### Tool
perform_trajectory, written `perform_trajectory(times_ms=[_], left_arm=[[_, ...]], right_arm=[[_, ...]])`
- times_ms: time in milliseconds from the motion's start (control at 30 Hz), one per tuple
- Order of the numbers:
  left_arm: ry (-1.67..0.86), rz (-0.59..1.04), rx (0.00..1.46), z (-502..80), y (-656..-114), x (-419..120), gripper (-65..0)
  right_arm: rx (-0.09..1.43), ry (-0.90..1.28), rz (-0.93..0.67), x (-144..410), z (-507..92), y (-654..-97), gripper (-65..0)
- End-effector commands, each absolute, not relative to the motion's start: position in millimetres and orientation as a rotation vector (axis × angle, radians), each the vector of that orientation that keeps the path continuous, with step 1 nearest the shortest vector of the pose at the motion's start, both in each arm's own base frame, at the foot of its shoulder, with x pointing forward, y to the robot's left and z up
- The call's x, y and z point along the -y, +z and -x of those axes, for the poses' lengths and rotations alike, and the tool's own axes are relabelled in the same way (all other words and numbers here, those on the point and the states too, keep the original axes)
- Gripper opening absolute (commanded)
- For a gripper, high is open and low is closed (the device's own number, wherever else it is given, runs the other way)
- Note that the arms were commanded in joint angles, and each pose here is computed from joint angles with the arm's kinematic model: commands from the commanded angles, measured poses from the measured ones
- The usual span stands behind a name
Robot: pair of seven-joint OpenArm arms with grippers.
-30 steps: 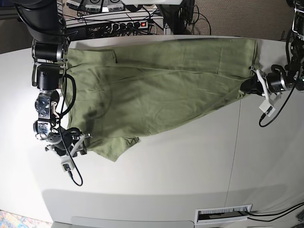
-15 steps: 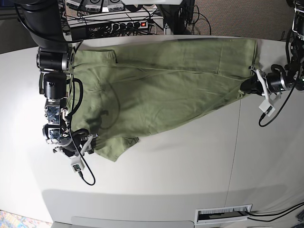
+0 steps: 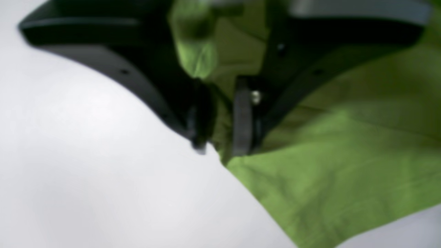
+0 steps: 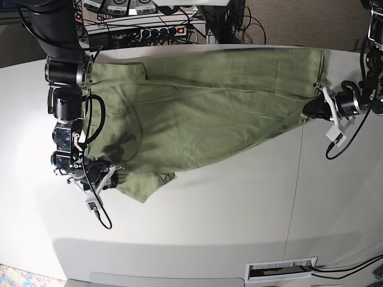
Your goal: Fold the T-shirt properly
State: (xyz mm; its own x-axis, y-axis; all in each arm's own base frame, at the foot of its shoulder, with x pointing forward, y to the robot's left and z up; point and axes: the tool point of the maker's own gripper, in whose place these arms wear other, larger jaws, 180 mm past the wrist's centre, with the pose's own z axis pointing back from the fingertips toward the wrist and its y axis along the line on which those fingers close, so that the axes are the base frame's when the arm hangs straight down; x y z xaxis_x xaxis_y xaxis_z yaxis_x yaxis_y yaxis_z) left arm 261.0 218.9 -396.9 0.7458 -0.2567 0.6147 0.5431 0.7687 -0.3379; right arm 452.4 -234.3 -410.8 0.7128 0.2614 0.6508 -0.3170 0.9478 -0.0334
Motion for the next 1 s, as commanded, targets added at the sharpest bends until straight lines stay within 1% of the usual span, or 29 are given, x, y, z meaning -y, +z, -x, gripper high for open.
perform_trajectory(times_ms=[0, 100, 133, 167, 300, 500, 800, 967], left_arm=[[-0.475, 0.513, 0.609, -270, -385, -226, -65.0], [-0.473, 0.514, 0.614, -271, -385, -226, -65.0], [-0.474, 0.514, 0.613, -271, -385, -226, -65.0], [-0.474, 0.513, 0.613, -271, -385, -226, -65.0], [-0.474, 0.514, 0.613, -271, -385, -226, -65.0], [-0.474, 0.514, 0.612, -271, -385, -226, -65.0], [-0.491, 0.511, 0.619, -272, -380, -225, -65.0], [-0.533, 0.514, 0.625, -272, -373, -216, -65.0]], right_arm=[[0.559, 0.356, -0.041, 246, -429, -429, -57.8], [0.534, 0.357, -0.046, 246, -425, -431, -61.3], [0.531, 0.357, -0.046, 247, -425, -432, -64.0], [0.53, 0.357, -0.045, 247, -425, -431, -65.0], [0.509, 0.345, -0.059, 245, -423, -429, -65.0], [0.507, 0.329, -0.092, 240, -426, -406, -65.0], [0.548, 0.307, -0.142, 255, -424, -363, -65.0], [0.615, 0.302, -0.184, 258, -430, -334, -65.0]])
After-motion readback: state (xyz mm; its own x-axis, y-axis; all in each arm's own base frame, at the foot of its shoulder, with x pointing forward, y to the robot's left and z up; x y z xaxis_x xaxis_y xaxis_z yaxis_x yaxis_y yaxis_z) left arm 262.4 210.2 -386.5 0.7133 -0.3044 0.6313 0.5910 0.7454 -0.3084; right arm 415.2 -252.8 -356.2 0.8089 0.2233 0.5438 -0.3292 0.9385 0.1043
